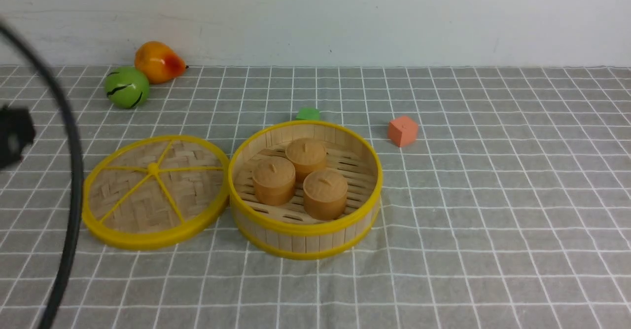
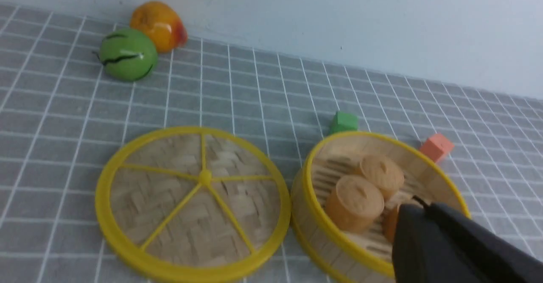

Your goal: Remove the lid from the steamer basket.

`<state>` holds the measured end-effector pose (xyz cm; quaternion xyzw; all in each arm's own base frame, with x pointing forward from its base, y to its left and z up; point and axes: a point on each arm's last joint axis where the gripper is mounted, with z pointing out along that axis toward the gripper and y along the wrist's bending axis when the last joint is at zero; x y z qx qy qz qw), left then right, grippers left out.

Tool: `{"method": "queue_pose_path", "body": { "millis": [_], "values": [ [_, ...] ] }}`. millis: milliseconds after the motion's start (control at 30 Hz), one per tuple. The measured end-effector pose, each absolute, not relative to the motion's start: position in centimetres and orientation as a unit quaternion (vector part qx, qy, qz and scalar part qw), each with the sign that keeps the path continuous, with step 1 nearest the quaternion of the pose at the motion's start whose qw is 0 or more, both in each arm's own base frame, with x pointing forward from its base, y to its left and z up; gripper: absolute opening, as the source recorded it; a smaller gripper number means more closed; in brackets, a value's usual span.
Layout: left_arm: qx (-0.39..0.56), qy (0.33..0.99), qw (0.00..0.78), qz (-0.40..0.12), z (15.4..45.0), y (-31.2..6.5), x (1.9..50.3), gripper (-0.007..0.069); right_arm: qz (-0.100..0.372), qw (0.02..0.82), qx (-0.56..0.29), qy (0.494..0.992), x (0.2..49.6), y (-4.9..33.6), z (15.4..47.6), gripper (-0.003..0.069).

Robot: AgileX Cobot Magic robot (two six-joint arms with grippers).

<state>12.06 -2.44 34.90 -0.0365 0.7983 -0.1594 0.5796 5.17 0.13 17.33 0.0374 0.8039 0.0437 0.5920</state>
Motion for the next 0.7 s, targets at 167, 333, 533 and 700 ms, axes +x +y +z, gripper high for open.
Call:
{"method": "queue_pose_path", "body": {
  "millis": [167, 333, 533, 700],
  "values": [
    [-0.023, 0.790, 0.590, -0.164, 30.9, -2.0, 8.0, -0.0013, 0.044, 0.592, 0.037, 0.804, 5.2, 0.1, 17.3, 0.0242],
    [-0.028, 0.809, 0.554, -0.193, 28.1, -2.3, 6.1, -0.0013, 0.044, 0.592, 0.037, 0.804, 5.2, 0.1, 17.3, 0.0242],
    [-0.021, 0.844, 0.501, -0.190, 26.1, -2.4, 5.6, -0.0013, 0.044, 0.592, 0.037, 0.804, 5.2, 0.1, 17.3, 0.0242],
    [-0.010, 0.842, 0.515, -0.161, 26.1, -2.0, 5.7, -0.0013, 0.044, 0.592, 0.037, 0.804, 5.2, 0.1, 17.3, 0.0242]
  ]
}}
